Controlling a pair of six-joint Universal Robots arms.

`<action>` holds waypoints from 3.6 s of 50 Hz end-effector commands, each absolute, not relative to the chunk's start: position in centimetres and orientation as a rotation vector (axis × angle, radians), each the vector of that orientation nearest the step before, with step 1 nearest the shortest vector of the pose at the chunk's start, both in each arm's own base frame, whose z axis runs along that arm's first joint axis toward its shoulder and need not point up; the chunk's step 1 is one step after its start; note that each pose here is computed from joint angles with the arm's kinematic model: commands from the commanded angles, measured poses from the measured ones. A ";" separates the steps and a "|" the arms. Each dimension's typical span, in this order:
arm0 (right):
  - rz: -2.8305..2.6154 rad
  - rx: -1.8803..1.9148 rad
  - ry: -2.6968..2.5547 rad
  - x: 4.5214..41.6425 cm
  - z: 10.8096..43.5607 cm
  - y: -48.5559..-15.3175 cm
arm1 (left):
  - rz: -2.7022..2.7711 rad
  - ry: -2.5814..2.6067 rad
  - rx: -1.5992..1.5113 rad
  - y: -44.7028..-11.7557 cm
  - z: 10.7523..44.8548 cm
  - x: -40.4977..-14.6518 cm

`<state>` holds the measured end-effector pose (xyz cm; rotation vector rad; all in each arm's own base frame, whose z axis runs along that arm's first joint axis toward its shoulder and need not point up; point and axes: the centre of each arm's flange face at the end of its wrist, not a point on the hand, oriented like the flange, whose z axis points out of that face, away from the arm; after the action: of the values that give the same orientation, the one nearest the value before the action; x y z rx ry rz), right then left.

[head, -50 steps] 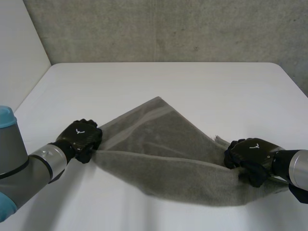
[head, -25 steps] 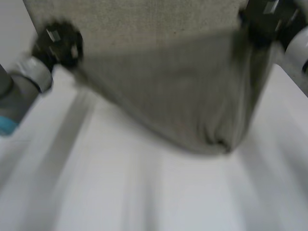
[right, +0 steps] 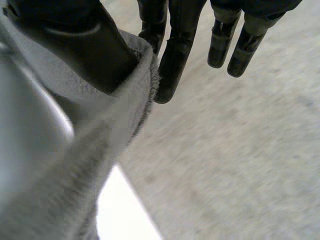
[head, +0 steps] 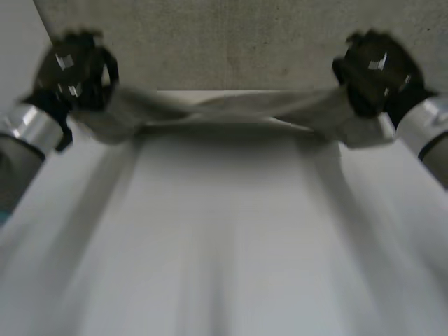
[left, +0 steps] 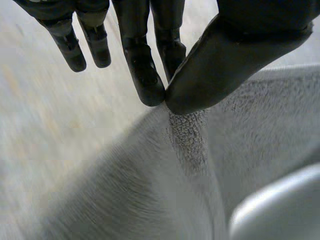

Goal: Fold the towel.

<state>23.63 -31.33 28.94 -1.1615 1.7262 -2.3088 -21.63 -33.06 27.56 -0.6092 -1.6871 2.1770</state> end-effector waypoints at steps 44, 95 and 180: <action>-1.700 -1.665 2.067 20.3 24.2 -30.0 | 1.844 -1.954 -0.909 -32.8 23.2 -21.5; -2.162 -1.535 2.010 24.5 12.4 -42.4 | 2.062 -1.998 -0.926 -41.9 12.4 -28.4; -2.112 -1.411 2.616 8.6 15.8 -36.0 | 1.950 -2.092 -0.635 -27.5 19.9 -24.1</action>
<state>11.51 -33.87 13.54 -1.3131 2.5787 -1.9692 -24.17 -27.56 19.60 -0.6387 -2.0985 1.9398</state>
